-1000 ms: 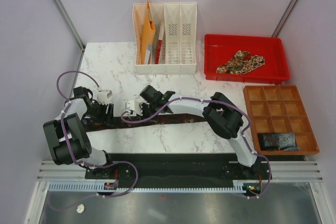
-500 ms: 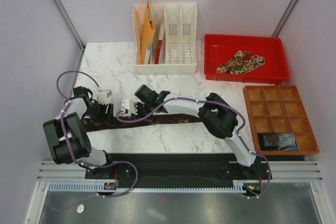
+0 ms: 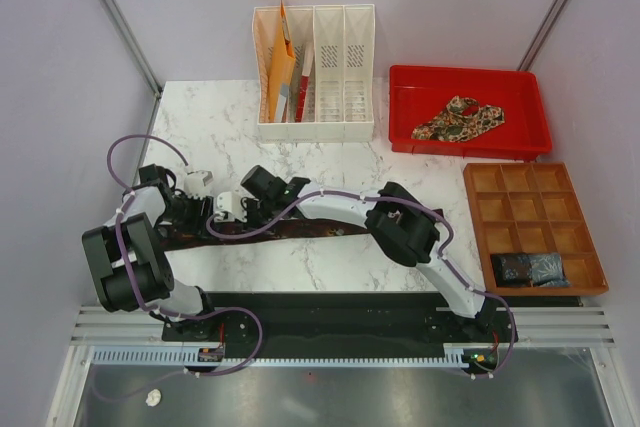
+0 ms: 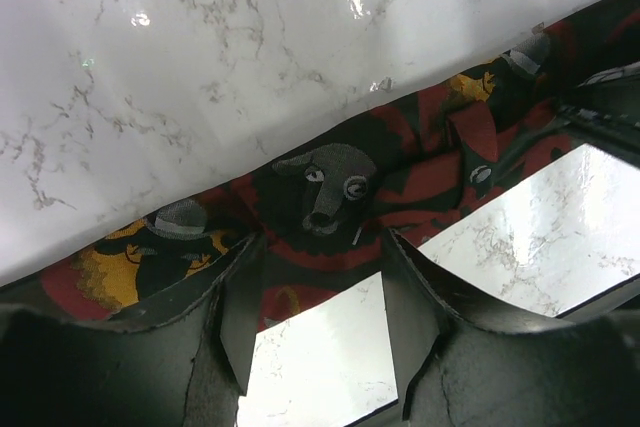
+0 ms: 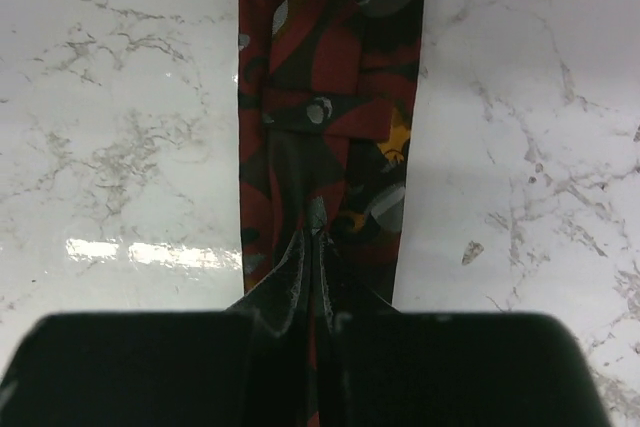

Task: Roll the ties
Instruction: Flatten out the tie at the center of the board.

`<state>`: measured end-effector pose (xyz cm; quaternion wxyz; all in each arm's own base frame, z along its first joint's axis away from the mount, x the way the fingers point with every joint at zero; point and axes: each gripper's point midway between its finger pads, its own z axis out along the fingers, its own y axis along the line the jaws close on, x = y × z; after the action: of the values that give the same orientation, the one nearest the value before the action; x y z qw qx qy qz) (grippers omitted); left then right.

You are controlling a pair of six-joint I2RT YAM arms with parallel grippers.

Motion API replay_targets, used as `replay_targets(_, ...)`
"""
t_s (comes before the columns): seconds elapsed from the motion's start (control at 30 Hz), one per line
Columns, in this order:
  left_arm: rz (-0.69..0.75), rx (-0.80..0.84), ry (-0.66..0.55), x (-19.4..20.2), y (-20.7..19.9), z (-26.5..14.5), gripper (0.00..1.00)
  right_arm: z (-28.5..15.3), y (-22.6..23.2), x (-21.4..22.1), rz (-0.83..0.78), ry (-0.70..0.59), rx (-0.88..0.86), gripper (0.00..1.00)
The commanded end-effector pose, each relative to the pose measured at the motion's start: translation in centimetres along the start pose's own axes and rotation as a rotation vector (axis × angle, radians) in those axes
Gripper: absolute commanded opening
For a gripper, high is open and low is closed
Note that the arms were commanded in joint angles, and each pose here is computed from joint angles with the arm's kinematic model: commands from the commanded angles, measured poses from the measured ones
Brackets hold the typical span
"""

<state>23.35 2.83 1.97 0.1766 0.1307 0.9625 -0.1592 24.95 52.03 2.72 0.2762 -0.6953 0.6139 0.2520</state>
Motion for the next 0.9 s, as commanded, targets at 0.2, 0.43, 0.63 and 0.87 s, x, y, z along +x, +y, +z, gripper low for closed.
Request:
replay_targets(0.2,-0.022,0.085,-0.062,-2.1,-1.2,-0.3,0.49,1.0,-0.6,-1.5,0.029,-0.018,0.036,0.02)
replay_targets(0.43,-0.024,0.100,-0.057,-2.1,-1.4,-0.4,0.46,1.2,-1.1,-1.9,0.050,-0.027,0.052,0.04)
replay_targets(0.63,-0.030,0.112,-0.043,-1.9,-1.5,-0.2,0.30,1.1,-1.1,-2.0,0.060,-0.031,0.049,0.11)
replay_targets(0.87,-0.044,0.114,-0.032,-2.0,-1.2,0.0,0.15,0.7,-1.6,-2.0,0.081,-0.038,0.056,0.27)
